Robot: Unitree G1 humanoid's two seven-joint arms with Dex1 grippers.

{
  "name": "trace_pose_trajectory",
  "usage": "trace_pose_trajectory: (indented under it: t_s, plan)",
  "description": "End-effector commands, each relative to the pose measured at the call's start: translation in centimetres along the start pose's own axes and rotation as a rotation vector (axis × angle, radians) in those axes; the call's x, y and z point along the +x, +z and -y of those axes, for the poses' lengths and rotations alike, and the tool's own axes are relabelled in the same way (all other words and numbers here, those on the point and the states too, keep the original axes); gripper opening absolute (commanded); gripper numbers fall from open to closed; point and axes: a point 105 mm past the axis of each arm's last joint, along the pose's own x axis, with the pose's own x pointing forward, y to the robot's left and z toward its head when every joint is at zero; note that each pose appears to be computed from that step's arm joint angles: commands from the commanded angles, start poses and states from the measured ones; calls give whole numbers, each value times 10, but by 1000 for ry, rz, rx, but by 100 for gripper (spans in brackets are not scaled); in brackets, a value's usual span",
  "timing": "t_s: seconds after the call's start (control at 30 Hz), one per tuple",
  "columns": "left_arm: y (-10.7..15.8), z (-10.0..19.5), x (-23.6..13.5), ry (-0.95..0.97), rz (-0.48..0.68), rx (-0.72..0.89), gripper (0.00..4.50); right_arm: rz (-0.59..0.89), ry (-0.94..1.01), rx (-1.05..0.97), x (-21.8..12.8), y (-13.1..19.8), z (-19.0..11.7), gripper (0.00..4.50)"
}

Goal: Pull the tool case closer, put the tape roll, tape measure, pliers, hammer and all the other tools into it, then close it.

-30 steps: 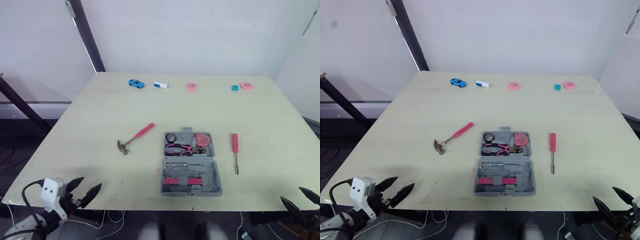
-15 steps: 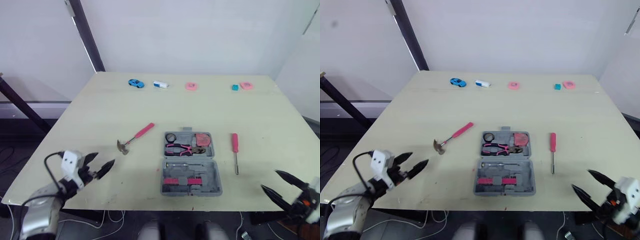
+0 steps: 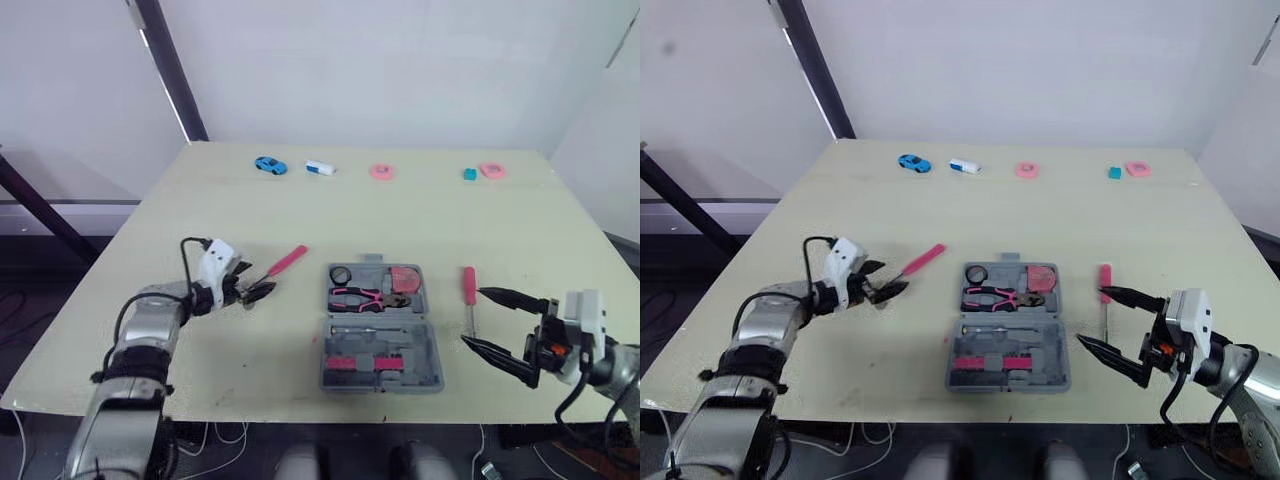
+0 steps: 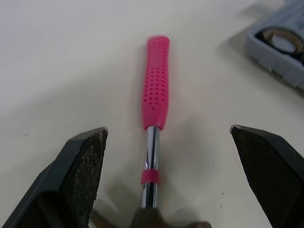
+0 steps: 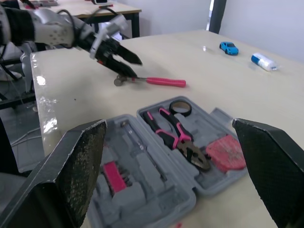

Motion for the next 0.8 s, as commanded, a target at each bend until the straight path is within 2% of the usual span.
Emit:
trace_pose_trajectory:
  t_s: [0.03,0.2,0.23,0.3,0.33,0.47,0.5,0.53,0.57,0.8]
  plan:
    - [-3,-12,0,20,-92,-1,441,12,7,-29,1,7,-2,450]
    - [-16,-8,3,-19,-186,-21,441,1,-7,-45,-1,6,-2,450]
    - [-16,-7,4,-19,-184,-25,418,-1,-7,-47,-1,6,-3,450]
    - [-18,-4,5,-26,-182,-43,358,-6,-8,-51,-1,6,-4,450]
    - [-18,-2,6,-32,-181,-47,299,-7,-8,-52,0,5,-4,450]
    - [-16,2,9,-32,-150,-65,114,-5,-9,-50,3,5,-6,450]
    - [-16,3,8,-30,-149,-65,80,-6,-6,-49,4,4,-7,450]
    - [-17,3,8,-29,-149,-64,25,-6,-4,-49,5,4,-7,450]
    - [-17,4,8,-28,-149,-65,1,-7,-2,-48,5,4,-7,450]
    - [-18,6,-12,28,-135,-83,1,-8,17,-50,9,3,-5,450]
